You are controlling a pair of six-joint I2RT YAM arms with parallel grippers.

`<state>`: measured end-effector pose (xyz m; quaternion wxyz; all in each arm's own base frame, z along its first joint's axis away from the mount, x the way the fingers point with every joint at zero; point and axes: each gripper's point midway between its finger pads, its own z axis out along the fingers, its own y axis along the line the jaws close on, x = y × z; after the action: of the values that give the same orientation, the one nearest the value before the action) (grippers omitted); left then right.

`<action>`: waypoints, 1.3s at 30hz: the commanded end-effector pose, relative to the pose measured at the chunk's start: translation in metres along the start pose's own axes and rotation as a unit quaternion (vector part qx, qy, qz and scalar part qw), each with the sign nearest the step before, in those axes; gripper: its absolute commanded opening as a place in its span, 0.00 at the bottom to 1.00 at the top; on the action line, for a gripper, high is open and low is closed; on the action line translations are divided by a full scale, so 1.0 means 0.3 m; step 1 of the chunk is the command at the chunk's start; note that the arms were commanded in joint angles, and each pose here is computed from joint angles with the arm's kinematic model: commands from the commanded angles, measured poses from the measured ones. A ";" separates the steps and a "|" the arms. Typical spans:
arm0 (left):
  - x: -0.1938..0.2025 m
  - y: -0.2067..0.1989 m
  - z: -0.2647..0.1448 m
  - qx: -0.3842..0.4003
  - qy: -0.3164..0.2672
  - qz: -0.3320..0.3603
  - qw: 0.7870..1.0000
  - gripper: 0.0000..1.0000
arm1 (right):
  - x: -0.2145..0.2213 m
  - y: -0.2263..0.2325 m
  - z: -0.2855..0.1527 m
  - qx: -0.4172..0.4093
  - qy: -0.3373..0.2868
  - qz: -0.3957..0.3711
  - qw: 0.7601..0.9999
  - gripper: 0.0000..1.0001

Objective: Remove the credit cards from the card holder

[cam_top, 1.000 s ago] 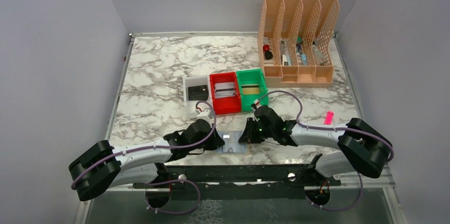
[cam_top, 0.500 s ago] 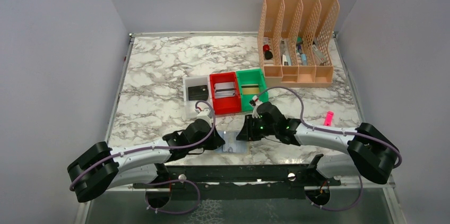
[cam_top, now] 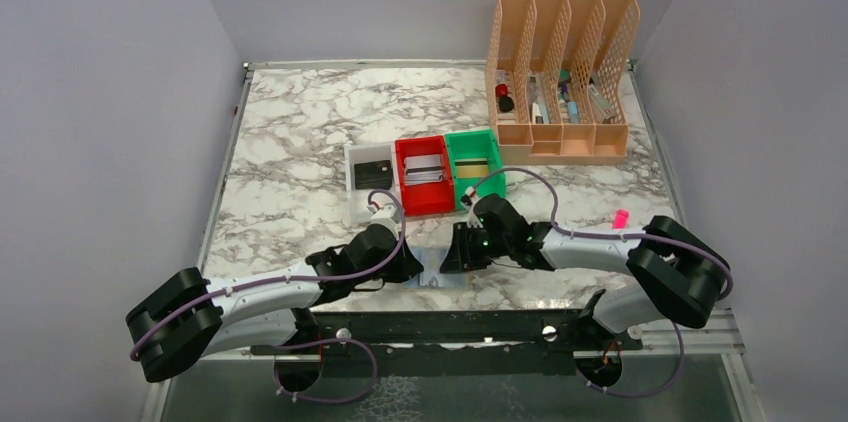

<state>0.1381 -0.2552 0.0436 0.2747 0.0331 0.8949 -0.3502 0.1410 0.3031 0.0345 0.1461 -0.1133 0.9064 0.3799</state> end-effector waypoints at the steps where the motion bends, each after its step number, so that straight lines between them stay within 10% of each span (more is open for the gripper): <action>1: -0.020 -0.012 0.003 0.000 -0.009 0.009 1.000 0.00 | -0.030 -0.040 -0.009 0.050 -0.019 -0.001 0.999 0.35; 19: -0.022 -0.038 0.024 0.008 0.001 0.008 1.000 0.00 | -0.013 0.015 0.013 -0.007 -0.003 -0.017 1.000 0.42; 27: -0.034 -0.107 0.012 0.076 -0.020 -0.036 0.996 0.26 | 0.049 -0.135 0.034 0.083 0.005 0.044 0.996 0.33; 39: -0.008 -0.123 0.039 0.085 0.005 -0.044 0.995 0.28 | 0.065 -0.137 0.032 0.073 -0.001 0.064 0.995 0.29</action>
<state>0.1382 -0.2669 0.0344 0.2548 0.0127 0.8922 -0.3728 0.1481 0.3058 0.0278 0.1499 -0.0578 0.9093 0.3838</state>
